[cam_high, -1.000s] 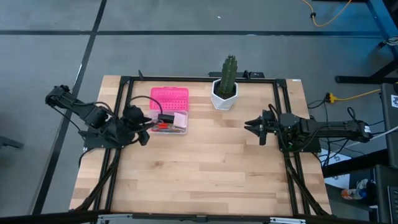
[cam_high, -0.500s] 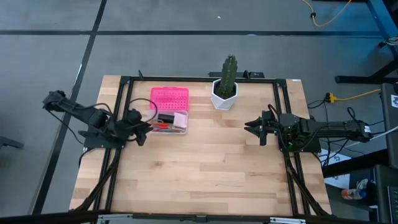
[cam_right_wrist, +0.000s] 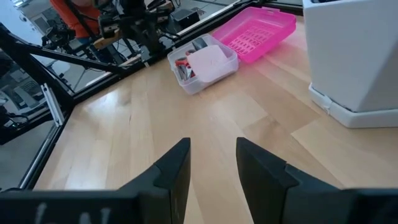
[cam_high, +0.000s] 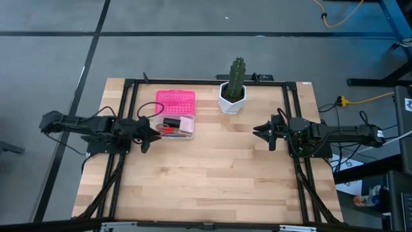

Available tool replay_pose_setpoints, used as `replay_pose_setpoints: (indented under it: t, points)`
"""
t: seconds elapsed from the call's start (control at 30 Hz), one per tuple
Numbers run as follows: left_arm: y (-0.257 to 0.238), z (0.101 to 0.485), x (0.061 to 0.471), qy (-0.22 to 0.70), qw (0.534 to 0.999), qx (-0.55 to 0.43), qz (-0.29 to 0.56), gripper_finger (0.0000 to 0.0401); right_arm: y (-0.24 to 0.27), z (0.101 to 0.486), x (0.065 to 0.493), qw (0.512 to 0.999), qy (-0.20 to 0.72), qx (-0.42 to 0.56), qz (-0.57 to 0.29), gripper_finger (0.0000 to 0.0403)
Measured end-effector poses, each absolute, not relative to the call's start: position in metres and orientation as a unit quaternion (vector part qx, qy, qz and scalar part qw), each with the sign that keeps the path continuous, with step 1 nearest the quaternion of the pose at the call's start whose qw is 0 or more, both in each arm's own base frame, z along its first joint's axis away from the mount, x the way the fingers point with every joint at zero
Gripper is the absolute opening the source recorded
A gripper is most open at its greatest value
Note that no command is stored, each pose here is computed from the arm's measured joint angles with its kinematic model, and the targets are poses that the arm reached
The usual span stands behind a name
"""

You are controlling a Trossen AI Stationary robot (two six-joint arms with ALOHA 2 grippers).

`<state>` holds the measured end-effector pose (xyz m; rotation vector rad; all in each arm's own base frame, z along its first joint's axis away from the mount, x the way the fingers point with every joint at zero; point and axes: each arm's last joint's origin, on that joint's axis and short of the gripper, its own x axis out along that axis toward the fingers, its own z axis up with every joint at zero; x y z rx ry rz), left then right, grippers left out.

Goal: Pack school essentials
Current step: Return to Home Position

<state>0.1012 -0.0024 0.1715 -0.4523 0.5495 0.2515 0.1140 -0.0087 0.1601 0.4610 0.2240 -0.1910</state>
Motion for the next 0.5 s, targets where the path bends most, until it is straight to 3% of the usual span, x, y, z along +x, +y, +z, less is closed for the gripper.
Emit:
replay_pose_setpoints:
  t: [0.5]
  points:
    - [0.011,0.151,0.095,0.223,0.955,-0.173,0.096,0.0105,-0.009,0.16,0.114,0.963,0.111,0.227,-0.094,0.0129]
